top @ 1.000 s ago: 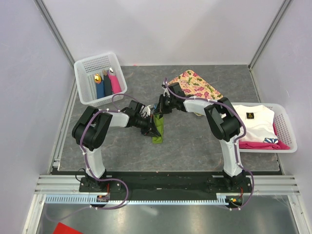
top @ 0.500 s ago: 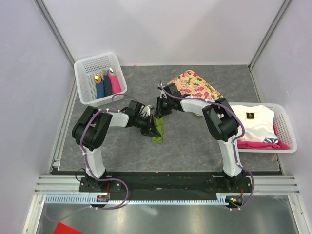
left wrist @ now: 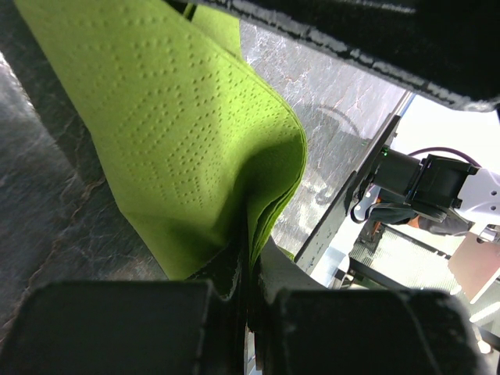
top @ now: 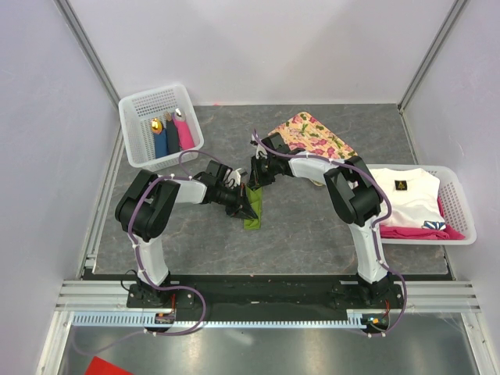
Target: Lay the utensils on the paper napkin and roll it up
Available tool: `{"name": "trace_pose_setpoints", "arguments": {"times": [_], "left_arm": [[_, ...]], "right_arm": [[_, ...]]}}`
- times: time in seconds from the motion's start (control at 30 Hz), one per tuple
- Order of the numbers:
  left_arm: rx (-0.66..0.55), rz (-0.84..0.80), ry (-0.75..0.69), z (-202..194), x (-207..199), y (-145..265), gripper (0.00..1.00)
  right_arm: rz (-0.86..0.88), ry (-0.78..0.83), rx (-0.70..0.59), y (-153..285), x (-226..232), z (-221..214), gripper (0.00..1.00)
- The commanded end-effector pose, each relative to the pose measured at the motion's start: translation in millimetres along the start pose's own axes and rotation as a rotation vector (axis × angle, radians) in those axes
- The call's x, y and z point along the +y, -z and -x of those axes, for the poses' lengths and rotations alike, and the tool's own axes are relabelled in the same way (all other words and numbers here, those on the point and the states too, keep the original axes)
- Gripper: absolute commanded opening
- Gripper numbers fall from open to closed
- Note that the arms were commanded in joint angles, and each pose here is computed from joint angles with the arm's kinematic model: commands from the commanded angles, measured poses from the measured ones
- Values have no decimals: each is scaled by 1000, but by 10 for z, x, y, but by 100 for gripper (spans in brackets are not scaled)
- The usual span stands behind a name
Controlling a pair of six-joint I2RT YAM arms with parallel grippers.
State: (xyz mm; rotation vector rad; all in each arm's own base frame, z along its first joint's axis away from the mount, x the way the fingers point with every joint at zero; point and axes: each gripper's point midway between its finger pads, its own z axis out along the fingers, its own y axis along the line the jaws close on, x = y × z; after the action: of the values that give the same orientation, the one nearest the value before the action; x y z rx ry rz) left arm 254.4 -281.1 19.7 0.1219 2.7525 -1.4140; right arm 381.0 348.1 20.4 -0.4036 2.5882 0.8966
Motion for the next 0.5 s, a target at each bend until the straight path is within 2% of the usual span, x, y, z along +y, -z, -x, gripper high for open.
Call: {"name": "trace_pose_setpoints", "arguments": {"times": [0.0,0.23,0.47], "left_arm": [[-25,130,16,-12,366,-20,2],[-30,132,18,3,365,-22,2],[-37,123,-4,20,317,-2,2]], "right_arm": [[-11,30,60,-78,-73,-165,4],[2,57,82,-49,-51,-173,3],[102,57,-29,302,269,341,11]]}}
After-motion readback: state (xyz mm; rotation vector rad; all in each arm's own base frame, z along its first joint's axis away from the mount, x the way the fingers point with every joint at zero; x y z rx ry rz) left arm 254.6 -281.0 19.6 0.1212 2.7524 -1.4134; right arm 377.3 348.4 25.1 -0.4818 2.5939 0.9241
